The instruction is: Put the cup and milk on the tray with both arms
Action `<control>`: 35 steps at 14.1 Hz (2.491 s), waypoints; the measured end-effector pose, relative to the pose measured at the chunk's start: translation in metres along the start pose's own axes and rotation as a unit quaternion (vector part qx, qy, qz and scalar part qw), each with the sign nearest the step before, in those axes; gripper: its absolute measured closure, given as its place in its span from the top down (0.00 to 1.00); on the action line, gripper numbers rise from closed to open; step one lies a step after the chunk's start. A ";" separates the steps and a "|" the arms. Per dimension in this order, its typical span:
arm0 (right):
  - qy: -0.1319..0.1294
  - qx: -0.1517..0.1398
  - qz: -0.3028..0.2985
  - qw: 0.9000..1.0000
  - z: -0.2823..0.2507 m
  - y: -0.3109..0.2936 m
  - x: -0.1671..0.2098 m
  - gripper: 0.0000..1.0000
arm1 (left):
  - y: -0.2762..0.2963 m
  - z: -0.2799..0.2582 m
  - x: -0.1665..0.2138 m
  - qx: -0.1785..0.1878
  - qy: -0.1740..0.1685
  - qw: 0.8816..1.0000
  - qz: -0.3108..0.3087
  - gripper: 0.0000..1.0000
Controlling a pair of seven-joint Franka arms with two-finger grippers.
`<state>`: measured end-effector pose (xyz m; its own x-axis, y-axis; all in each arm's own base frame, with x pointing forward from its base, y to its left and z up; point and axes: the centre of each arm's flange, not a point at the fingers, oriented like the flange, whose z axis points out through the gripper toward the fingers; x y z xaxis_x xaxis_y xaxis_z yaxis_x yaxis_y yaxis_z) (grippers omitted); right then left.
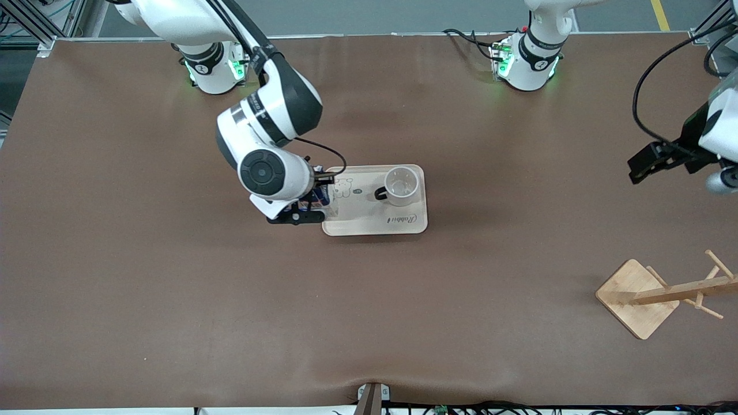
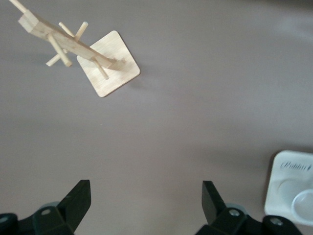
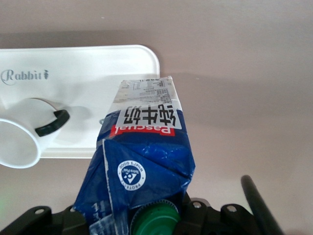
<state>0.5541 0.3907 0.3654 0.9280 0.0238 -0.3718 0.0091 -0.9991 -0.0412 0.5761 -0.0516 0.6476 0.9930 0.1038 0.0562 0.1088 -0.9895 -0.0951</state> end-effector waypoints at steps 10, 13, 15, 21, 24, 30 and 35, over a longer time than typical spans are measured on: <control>-0.003 -0.016 -0.005 1.000 0.043 -0.049 -0.002 0.51 | -0.011 -0.014 -0.059 -0.025 -0.008 0.999 0.041 1.00; -0.004 -0.017 0.000 1.000 0.044 -0.044 0.002 0.51 | -0.011 -0.018 -0.061 -0.026 0.001 0.999 0.041 1.00; -0.005 -0.018 0.001 1.000 0.046 -0.044 0.003 0.56 | -0.010 -0.022 -0.062 -0.027 0.006 0.999 0.043 1.00; -0.009 -0.021 0.000 1.000 0.053 -0.046 0.004 1.00 | -0.022 -0.023 -0.061 -0.032 0.009 0.999 0.034 1.00; -0.010 -0.021 0.000 1.000 0.053 -0.046 0.004 1.00 | -0.021 -0.017 -0.059 -0.032 0.005 0.999 0.035 1.00; -0.009 -0.021 -0.001 1.000 0.053 -0.046 0.004 1.00 | -0.020 -0.011 -0.056 -0.031 0.000 0.999 0.035 1.00; -0.006 -0.019 -0.002 1.000 0.050 -0.048 0.003 1.00 | -0.021 -0.011 -0.056 -0.031 0.000 0.999 0.034 1.00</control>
<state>0.5383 0.4403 0.3199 0.9234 0.0280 -0.3829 0.0270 -0.9996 -0.0079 0.5173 -0.0380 0.6574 0.9980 0.0361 0.0521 0.0381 -0.9986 -0.0366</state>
